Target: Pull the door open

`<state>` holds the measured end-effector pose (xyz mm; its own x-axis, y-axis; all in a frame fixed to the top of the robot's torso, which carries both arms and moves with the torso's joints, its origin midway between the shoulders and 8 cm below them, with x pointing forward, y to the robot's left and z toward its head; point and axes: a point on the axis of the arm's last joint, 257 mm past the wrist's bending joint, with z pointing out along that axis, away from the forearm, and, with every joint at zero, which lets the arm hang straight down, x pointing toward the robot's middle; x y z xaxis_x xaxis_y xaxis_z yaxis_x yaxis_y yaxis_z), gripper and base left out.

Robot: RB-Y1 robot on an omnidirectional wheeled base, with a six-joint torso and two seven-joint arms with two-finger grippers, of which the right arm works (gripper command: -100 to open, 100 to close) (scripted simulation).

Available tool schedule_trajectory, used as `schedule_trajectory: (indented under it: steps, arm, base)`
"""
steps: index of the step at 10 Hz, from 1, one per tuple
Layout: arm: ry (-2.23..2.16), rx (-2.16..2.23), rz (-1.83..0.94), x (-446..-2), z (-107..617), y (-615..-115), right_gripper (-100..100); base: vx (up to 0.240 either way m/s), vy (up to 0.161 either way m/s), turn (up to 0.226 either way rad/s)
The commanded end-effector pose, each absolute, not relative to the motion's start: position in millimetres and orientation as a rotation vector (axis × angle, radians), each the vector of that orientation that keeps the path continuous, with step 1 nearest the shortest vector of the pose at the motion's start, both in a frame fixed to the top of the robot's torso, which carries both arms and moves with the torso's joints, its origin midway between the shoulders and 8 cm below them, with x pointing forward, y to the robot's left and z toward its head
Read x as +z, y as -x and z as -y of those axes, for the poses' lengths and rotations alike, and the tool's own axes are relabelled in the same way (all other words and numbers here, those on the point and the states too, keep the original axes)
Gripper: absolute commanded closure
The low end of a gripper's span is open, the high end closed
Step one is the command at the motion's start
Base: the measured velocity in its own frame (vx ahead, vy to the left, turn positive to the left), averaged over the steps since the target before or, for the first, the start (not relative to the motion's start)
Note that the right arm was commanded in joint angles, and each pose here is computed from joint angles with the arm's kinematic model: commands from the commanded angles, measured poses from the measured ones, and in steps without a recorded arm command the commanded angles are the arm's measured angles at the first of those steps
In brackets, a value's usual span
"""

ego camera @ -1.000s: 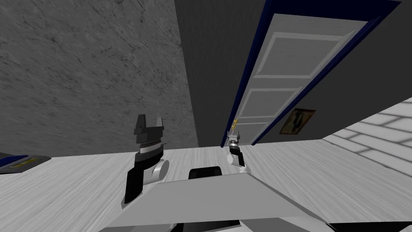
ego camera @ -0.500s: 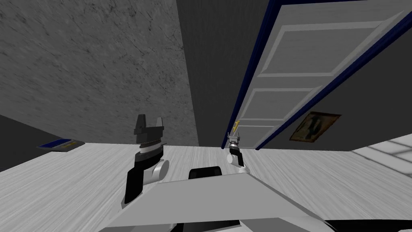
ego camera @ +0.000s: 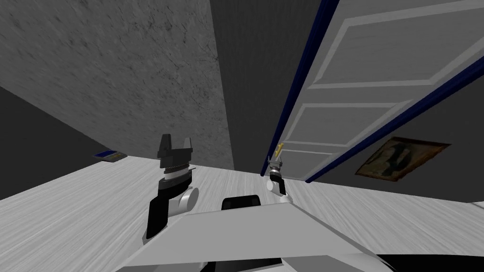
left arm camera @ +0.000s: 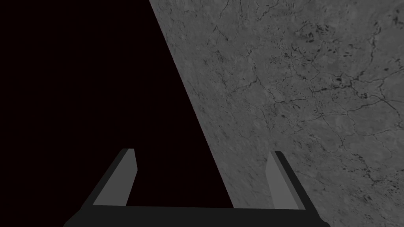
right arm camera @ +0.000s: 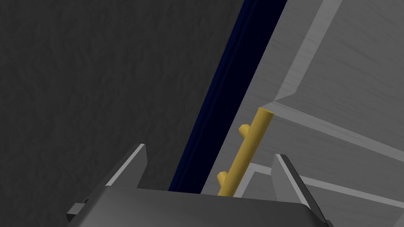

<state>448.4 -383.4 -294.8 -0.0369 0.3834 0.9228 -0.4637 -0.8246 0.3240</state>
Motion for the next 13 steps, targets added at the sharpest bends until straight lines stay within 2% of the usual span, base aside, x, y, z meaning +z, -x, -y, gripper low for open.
schedule_trajectory:
  steps: [1, 9, 13]
  arm:
    - [-1.694, 1.914, 0.127, -303.9, 389.7, -446.4, -100]
    - [-1.772, 1.895, 0.318, -340.1, 415.4, -439.2, -100]
    - [-1.804, 1.873, 0.442, -360.8, 432.3, -431.7, -100]
  base:
    - [-0.03, -0.119, 0.203]
    - [-0.055, -0.126, 0.194]
    - [-0.095, -0.173, 0.272]
